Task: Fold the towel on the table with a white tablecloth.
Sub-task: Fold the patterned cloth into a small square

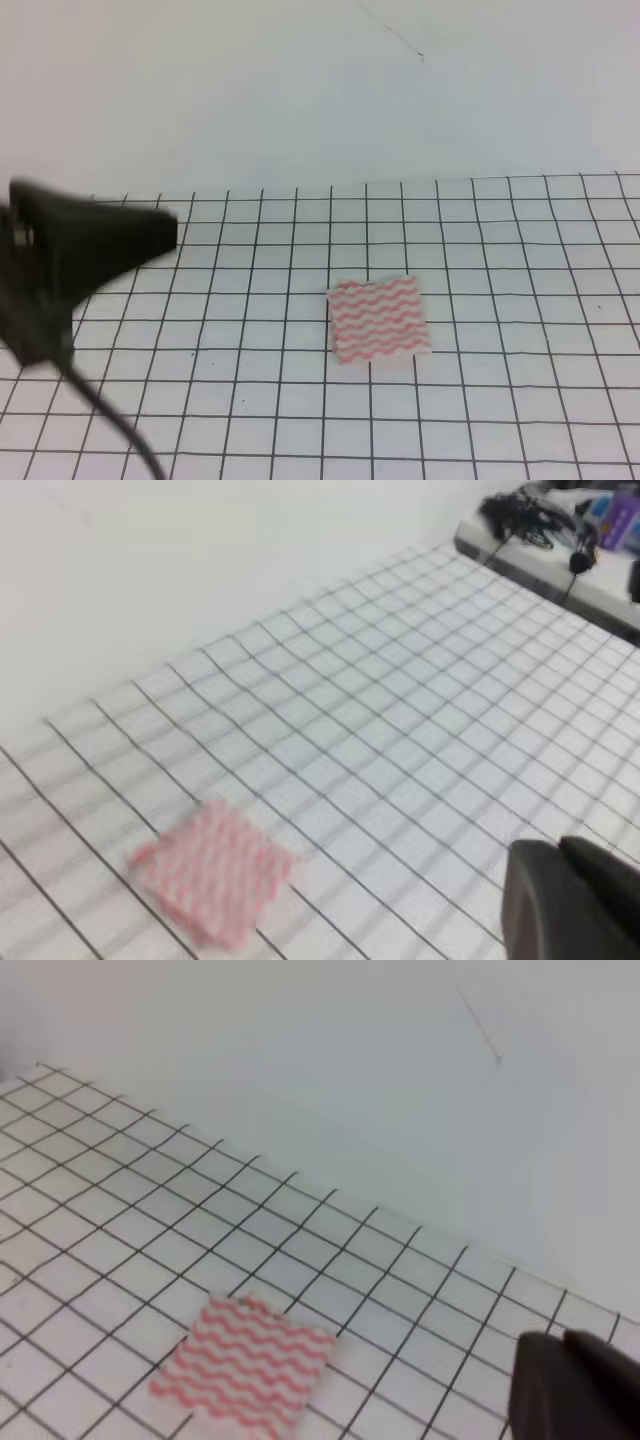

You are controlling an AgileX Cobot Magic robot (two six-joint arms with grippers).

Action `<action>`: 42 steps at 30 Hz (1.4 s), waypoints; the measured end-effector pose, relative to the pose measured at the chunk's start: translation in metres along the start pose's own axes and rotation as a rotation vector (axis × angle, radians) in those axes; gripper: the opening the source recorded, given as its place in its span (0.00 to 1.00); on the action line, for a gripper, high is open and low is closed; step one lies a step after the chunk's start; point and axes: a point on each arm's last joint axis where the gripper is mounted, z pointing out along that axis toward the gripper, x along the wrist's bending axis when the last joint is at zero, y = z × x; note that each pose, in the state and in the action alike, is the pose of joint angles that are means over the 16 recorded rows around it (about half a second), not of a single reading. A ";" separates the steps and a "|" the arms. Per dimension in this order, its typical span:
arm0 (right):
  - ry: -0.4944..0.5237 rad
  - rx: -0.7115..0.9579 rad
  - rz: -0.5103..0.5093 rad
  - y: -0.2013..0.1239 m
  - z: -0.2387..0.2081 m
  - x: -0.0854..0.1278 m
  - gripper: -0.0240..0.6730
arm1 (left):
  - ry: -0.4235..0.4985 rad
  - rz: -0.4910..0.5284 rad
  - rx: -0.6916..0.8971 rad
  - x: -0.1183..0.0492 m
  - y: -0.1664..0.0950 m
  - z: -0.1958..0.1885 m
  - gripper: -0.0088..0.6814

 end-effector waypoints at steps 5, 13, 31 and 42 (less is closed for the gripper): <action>-0.004 -0.029 0.003 -0.036 -0.025 0.006 0.03 | 0.008 -0.027 -0.020 -0.010 -0.031 -0.006 0.01; -0.004 -0.024 0.003 -0.069 -0.040 0.011 0.03 | -0.027 -0.056 -0.072 -0.022 -0.056 -0.012 0.01; 0.016 0.093 0.003 -0.092 -0.039 0.015 0.03 | -0.060 -0.045 -0.134 -0.031 -0.052 -0.017 0.01; 0.017 0.101 0.003 -0.093 -0.039 0.015 0.03 | -0.028 -0.020 -0.176 -0.034 -0.050 -0.022 0.01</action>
